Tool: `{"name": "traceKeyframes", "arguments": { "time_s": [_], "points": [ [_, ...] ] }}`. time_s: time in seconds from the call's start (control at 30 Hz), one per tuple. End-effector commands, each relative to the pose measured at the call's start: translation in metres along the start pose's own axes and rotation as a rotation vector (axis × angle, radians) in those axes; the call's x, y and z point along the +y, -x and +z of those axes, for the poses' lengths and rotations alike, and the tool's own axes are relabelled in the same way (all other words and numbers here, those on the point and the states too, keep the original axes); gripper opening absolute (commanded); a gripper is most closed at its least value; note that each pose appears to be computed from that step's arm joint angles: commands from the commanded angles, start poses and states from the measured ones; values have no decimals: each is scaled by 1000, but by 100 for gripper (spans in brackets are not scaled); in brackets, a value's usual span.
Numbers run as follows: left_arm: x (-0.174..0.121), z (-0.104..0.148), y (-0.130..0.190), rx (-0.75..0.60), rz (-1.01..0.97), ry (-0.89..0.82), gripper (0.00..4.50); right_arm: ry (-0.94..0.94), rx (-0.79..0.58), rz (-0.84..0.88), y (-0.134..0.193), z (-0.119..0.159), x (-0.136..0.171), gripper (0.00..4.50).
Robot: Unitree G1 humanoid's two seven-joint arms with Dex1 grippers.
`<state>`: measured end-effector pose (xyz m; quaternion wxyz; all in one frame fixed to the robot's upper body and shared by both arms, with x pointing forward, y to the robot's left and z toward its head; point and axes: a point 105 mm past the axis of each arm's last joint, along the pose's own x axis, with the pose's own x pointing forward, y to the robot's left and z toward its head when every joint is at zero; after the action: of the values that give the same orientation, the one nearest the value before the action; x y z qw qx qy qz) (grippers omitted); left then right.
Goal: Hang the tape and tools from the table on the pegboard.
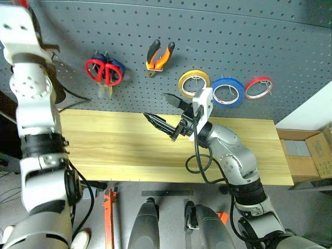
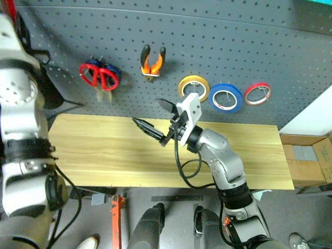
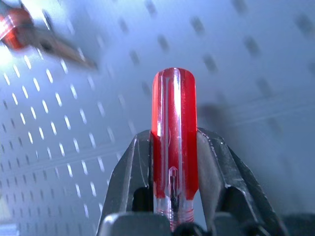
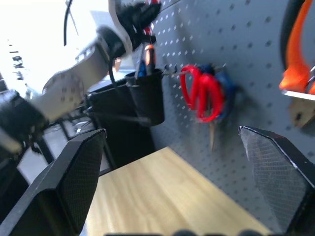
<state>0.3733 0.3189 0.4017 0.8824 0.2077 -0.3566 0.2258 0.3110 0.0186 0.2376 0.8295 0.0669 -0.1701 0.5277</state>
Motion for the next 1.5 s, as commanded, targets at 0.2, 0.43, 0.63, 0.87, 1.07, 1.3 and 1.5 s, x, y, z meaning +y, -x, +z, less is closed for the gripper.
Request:
{"name": "traceKeyframes", "arguments": {
  "time_s": [0.2, 0.43, 0.63, 0.87, 1.07, 1.3, 1.5],
  "points": [
    [11, 31, -27, -137, 21, -20, 85, 70, -74, -33, -4, 18, -7, 450],
    [24, -14, -9, -17, 57, -24, 85, 78, -60, -56, 1, 14, -11, 450],
    [27, -59, 25, 140, 84, 13, 85, 86, -49, -64, 4, 12, -11, 450],
    [25, -72, 43, 225, 93, 109, 216, 92, -40, -66, 4, 10, -13, 450],
    [23, -68, 46, 245, 105, 153, 411, 94, -39, -59, 2, 9, -11, 450],
    [7, -22, 30, 83, 12, 136, 447, 101, -41, -60, 2, 10, -13, 450],
    [-43, 81, 38, -343, -197, 75, 447, 140, -20, -54, 8, 9, -12, 450]
  ]
}}
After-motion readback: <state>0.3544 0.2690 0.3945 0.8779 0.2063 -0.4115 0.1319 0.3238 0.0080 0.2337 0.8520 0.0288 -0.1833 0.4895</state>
